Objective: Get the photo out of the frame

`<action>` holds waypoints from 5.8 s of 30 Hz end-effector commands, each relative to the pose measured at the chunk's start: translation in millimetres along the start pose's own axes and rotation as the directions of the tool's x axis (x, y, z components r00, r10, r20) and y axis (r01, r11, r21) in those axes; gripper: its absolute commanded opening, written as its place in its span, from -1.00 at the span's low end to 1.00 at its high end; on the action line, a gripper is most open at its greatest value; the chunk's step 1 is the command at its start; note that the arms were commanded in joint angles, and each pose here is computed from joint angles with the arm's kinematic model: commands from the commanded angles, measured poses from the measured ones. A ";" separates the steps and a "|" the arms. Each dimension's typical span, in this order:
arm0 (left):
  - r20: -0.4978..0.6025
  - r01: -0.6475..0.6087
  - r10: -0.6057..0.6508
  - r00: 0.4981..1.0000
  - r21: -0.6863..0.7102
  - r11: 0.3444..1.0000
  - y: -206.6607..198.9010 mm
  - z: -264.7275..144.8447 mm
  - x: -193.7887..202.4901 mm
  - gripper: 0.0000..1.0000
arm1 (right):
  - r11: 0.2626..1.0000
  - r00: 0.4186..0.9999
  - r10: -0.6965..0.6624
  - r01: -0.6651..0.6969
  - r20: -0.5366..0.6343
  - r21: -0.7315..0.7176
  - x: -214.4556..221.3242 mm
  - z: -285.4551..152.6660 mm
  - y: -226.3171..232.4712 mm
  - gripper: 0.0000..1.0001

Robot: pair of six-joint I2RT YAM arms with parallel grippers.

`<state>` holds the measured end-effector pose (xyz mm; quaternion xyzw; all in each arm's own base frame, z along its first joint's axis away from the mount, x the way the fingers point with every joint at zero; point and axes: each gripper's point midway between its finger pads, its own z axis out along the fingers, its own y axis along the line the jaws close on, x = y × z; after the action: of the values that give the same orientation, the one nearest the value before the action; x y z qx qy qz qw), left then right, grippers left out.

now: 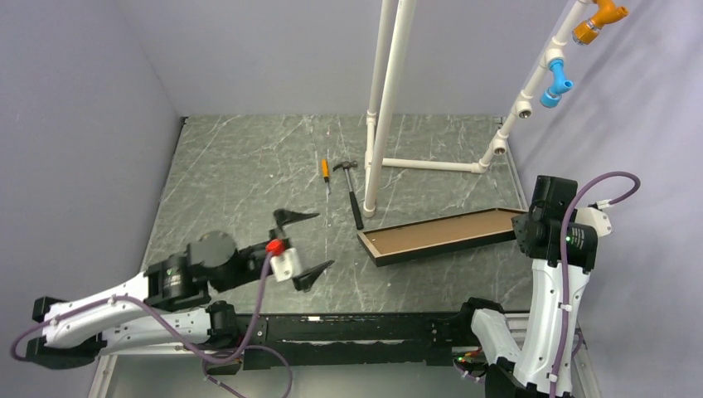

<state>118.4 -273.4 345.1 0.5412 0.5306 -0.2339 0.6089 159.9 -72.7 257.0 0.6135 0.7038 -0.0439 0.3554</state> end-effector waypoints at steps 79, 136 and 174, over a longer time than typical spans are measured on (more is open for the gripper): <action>-0.269 0.851 -0.807 0.526 0.172 0.497 -43.6 180.2 97.9 -1.00 | 0.797 0.859 -0.360 0.486 0.364 -0.358 -67.3 -86.2 65.7 0.99; -0.310 0.812 -0.849 0.429 -0.280 0.512 -13.8 87.6 184.8 0.94 | 0.609 0.781 -0.623 0.525 0.052 -0.595 77.0 3.0 61.6 0.96; -0.214 0.763 -0.930 0.297 -0.533 0.366 -22.8 7.6 213.6 0.99 | 0.132 0.180 -0.982 0.859 0.050 -0.495 388.6 30.6 35.0 0.11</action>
<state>168.8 -222.7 135.8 0.0974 0.9030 -0.2846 0.3067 197.3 224.7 29.5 -0.0678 0.9708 -0.0186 0.2294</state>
